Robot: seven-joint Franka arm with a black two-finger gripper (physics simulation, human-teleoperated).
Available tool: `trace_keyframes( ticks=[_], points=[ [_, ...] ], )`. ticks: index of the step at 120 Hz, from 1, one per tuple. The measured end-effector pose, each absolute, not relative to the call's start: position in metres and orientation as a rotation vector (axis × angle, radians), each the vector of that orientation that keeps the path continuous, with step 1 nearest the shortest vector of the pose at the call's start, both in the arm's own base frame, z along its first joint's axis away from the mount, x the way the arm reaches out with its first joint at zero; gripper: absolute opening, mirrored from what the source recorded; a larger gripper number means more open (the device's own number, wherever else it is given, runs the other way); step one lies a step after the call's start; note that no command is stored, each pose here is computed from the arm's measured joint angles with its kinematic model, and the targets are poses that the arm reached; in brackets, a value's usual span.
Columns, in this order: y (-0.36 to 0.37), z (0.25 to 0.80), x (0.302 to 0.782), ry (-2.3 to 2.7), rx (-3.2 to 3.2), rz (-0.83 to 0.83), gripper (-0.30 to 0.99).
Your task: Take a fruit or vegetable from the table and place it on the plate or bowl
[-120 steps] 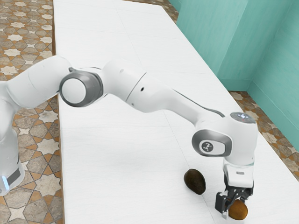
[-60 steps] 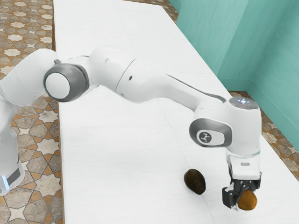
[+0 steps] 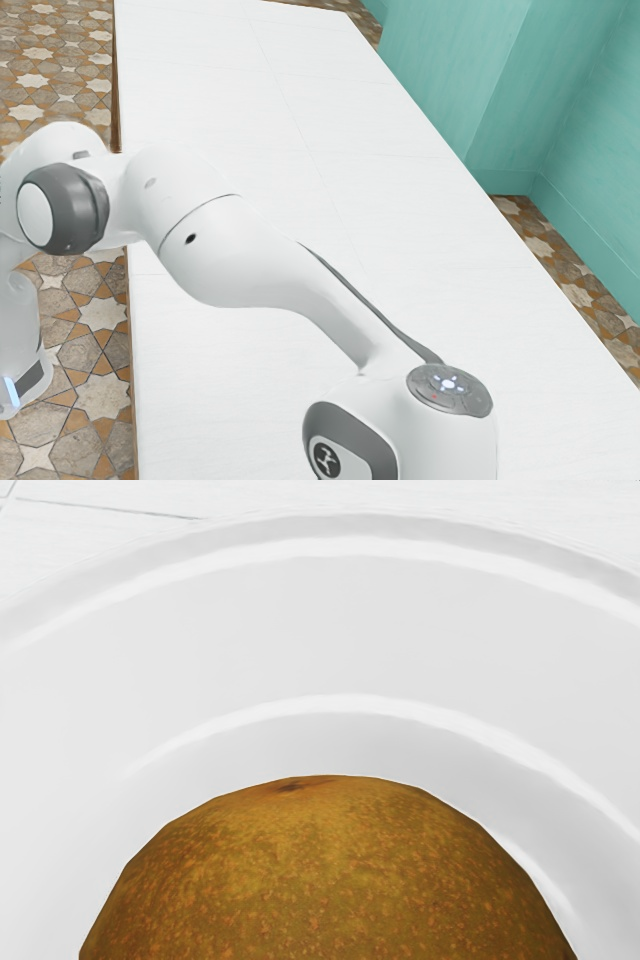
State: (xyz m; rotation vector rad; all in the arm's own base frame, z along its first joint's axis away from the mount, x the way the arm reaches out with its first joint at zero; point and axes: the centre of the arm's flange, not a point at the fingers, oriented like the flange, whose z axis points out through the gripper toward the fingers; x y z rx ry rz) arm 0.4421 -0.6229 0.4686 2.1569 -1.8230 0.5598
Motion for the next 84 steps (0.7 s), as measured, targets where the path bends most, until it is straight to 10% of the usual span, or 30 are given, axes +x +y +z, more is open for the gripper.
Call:
trace_keyframes(
  ticks=[17,46,84],
  points=[
    [-0.629,0.454,0.448,-1.746,2.182,0.59,0.23],
    [-0.611,0.472,0.471,-1.648,2.238,0.676,0.6],
    [-0.343,0.722,0.56,-0.992,2.665,1.007,0.68]
  ],
)
